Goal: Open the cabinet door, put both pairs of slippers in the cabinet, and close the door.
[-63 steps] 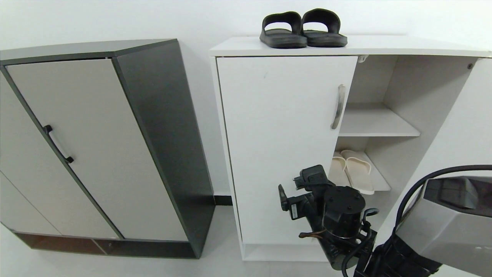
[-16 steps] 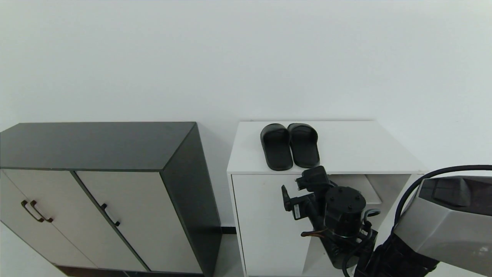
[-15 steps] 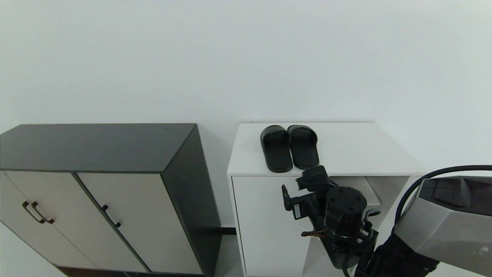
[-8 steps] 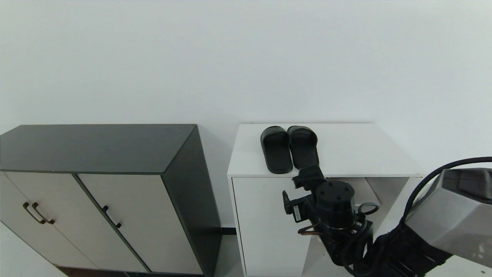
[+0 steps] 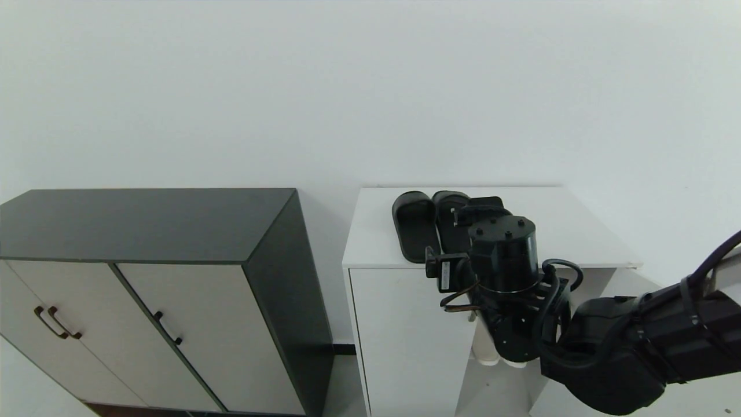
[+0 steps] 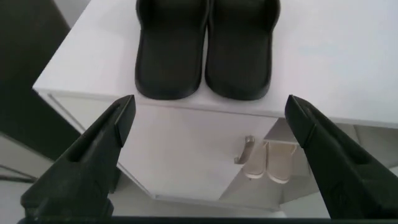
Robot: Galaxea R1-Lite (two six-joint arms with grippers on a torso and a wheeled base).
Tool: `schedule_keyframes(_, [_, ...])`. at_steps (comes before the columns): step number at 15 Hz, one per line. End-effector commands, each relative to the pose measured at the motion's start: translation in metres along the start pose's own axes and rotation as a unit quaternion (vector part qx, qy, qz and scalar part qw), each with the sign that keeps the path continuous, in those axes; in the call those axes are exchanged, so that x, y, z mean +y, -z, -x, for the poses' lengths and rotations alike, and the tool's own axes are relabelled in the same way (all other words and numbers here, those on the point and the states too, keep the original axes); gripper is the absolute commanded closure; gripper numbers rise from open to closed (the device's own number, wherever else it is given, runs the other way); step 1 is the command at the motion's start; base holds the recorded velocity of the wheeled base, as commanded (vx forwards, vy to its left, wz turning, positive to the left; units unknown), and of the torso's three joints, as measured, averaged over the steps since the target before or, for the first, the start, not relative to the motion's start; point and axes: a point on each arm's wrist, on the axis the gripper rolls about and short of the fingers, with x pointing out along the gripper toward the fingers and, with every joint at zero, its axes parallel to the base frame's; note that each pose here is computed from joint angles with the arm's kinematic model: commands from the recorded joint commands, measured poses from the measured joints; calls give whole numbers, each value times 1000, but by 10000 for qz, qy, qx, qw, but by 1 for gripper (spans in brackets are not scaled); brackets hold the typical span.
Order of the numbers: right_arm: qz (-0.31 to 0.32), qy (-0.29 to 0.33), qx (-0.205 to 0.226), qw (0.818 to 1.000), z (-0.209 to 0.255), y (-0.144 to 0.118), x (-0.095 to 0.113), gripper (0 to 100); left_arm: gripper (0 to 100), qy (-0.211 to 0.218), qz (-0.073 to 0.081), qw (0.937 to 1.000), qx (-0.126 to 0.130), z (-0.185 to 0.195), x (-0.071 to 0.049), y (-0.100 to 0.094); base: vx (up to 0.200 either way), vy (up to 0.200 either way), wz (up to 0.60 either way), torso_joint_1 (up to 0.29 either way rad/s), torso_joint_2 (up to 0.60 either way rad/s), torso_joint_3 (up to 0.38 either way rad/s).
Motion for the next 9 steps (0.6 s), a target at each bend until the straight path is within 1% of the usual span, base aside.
schedule_keyframes(1, [-20, 97, 7, 10000, -7, 1, -3, 0, 100, -1, 4, 10000, 1, 0, 0, 0, 200, 0, 0, -12, -7, 7])
schedule_keyframes(8, [-22, 142, 198, 9997, -25, 24, 5, 0, 100, -1, 4, 10000, 1, 0, 0, 0, 200, 0, 0, 5, 0, 1])
schedule_keyframes(9, [-34, 146, 184, 9997, -31, 29, 6, 0, 100, -1, -3, 10000, 1, 0, 0, 0, 0, 0, 0, 0, 0, 0])
